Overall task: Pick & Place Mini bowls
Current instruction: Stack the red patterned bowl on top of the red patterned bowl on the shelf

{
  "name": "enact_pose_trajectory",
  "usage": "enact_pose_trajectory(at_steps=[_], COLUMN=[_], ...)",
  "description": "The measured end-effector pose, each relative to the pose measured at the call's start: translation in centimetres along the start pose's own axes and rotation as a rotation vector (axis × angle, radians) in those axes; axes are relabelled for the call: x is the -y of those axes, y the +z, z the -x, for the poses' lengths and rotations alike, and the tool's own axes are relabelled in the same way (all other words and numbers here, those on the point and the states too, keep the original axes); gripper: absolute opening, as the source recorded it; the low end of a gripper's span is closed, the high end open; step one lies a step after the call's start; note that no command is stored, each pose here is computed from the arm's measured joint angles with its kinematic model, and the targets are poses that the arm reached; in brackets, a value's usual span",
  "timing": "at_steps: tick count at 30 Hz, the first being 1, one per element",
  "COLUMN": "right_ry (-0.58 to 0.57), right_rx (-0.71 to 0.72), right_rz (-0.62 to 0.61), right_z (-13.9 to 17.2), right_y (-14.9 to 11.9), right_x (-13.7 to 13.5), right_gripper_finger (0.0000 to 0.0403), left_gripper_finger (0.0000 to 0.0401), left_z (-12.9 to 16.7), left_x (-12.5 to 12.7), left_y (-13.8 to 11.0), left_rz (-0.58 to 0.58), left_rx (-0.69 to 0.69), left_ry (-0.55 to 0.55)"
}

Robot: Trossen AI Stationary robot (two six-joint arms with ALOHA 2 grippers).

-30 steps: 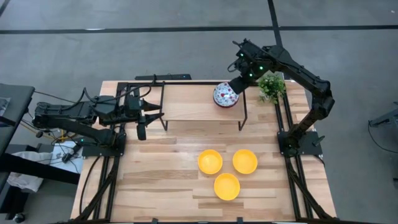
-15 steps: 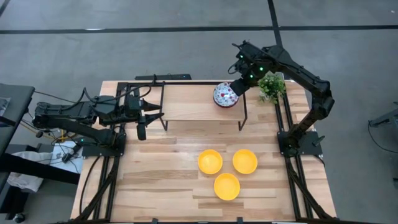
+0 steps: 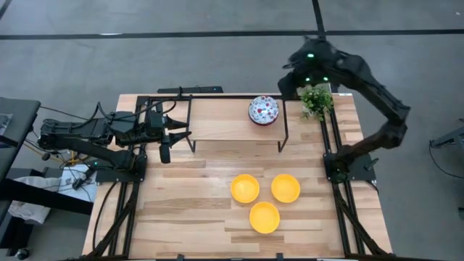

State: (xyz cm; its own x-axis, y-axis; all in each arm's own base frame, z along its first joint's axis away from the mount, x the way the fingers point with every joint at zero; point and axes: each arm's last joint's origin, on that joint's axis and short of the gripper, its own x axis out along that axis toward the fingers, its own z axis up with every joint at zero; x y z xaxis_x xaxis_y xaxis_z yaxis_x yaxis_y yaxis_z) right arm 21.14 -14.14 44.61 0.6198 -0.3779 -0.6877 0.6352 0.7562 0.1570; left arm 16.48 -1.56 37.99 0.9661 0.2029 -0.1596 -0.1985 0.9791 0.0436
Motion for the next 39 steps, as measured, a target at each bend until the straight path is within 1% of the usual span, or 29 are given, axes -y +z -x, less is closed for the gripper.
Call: enact_pose_trajectory(at_steps=[1,3,5,7,12,15,17,20,22,25,27,30,34,39], right_ry=[-0.03,-0.077,-0.106,-0.132,-0.199,-0.231,-0.237,-0.271,-0.332,-0.447,-0.521,-0.603,-0.684,-0.757], right_rx=[0.075,0.199,0.291,0.338,0.499,0.628,0.687,0.69,0.68,0.683,0.678,0.671,0.648,0.624], right_rz=[0.012,0.03,0.038,0.033,-0.049,-0.116,-0.148,-0.139,-0.125,-0.144,-0.151,-0.162,-0.165,-0.164], right_z=[0.8,1.4,0.8,-0.6,-4.1,-4.7,-4.9,-5.9,-6.5,-7.1,-7.6,-8.3,-9.4,-10.5], right_y=[0.1,-0.2,-1.0,-2.4,-6.9,-8.8,-9.9,-11.3,-12.1,-12.5,-12.6,-12.6,-12.5,-12.4], right_x=[-0.3,-1.2,-2.1,-2.8,-3.6,-3.6,-3.5,-3.2,-3.1,-2.8,-2.6,-2.1,-1.3,-0.6], right_gripper_finger=[0.0,0.0,0.0,0.0,0.0,0.0,0.0,0.0,0.0,0.0,0.0,0.0,0.0,0.0], left_gripper_finger=[0.0121,0.0121,0.0121,0.0121,0.0121,0.0121,0.0121,0.0121,0.0121,0.0121,0.0121,0.0121,0.0121,0.0121], left_z=[0.0,0.0,0.0,0.0,0.0,0.0,0.0,0.0,0.0,0.0,0.0,0.0,0.0,0.0], left_x=[0.0,0.0,0.0,0.0,0.0,0.0,0.0,0.0,0.0,0.0,0.0,0.0,0.0,0.0], left_y=[0.0,0.0,0.0,0.0,0.0,0.0,0.0,0.0,0.0,0.0,0.0,0.0,0.0,0.0], left_rz=[0.0,0.0,0.0,0.001,0.002,0.002,0.001,0.001,0.001,0.001,0.001,0.001,0.001,0.001], left_rx=[0.0,0.0,0.001,0.004,0.004,0.004,0.004,0.004,0.004,0.004,0.005,0.005,0.005,0.005], left_ry=[0.0,0.0,0.0,0.0,0.0,0.001,0.0,0.001,0.001,0.0,0.001,0.001,0.001,0.001])
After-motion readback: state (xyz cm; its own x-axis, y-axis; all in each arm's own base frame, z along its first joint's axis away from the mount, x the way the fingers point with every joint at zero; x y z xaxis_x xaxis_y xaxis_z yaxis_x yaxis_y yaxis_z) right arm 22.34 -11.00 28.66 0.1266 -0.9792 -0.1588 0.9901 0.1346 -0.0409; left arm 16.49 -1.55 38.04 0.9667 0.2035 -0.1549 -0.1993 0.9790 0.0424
